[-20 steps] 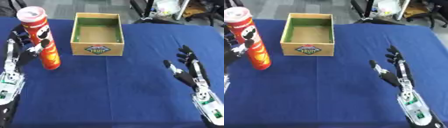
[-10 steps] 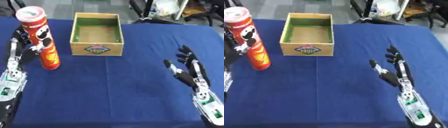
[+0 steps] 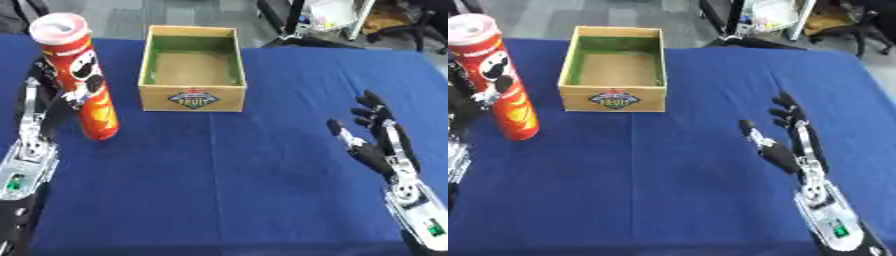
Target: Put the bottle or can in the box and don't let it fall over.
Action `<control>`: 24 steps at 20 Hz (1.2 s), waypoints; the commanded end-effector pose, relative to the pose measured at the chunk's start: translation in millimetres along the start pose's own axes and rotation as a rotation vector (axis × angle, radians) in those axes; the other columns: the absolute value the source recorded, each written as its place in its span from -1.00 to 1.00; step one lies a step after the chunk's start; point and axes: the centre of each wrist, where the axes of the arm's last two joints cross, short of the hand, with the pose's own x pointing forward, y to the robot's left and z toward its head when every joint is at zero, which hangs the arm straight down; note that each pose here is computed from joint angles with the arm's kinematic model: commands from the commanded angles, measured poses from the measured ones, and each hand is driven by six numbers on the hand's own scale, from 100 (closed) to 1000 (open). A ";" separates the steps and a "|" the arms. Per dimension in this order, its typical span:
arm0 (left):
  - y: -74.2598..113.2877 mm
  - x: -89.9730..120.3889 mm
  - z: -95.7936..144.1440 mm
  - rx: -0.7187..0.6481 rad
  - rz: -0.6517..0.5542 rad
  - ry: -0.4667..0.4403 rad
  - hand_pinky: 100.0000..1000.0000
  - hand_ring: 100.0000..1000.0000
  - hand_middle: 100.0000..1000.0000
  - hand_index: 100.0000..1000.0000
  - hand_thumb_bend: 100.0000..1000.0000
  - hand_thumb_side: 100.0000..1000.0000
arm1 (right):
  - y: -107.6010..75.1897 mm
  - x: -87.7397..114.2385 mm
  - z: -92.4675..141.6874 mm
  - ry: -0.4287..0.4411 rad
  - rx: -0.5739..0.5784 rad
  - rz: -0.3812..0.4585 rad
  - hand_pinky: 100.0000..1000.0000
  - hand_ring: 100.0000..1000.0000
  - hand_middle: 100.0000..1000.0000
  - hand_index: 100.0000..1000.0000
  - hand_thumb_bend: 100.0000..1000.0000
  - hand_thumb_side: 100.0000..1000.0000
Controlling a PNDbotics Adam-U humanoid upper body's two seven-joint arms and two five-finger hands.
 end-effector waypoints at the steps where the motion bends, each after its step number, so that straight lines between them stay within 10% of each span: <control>1: 0.2 6.8 -6.5 -0.010 0.014 -0.034 0.31 0.24 0.32 0.76 0.67 -0.25 | -3.8 3.7 -4.3 -0.018 -0.003 0.002 0.66 0.68 0.75 1.00 0.04 -0.12; 16: 1.2 0.8 -3.9 -0.143 -0.021 -0.043 0.23 0.13 0.18 0.73 0.48 -0.45 | -4.0 3.9 -4.4 -0.014 -0.005 -0.006 0.66 0.68 0.75 1.00 0.01 -0.11; 24: -1.0 0.0 -3.3 -0.202 -0.013 -0.053 0.02 -0.10 -0.10 0.53 -0.03 -0.79 | -4.2 4.0 -4.6 -0.013 -0.005 -0.007 0.66 0.68 0.76 1.00 0.00 -0.12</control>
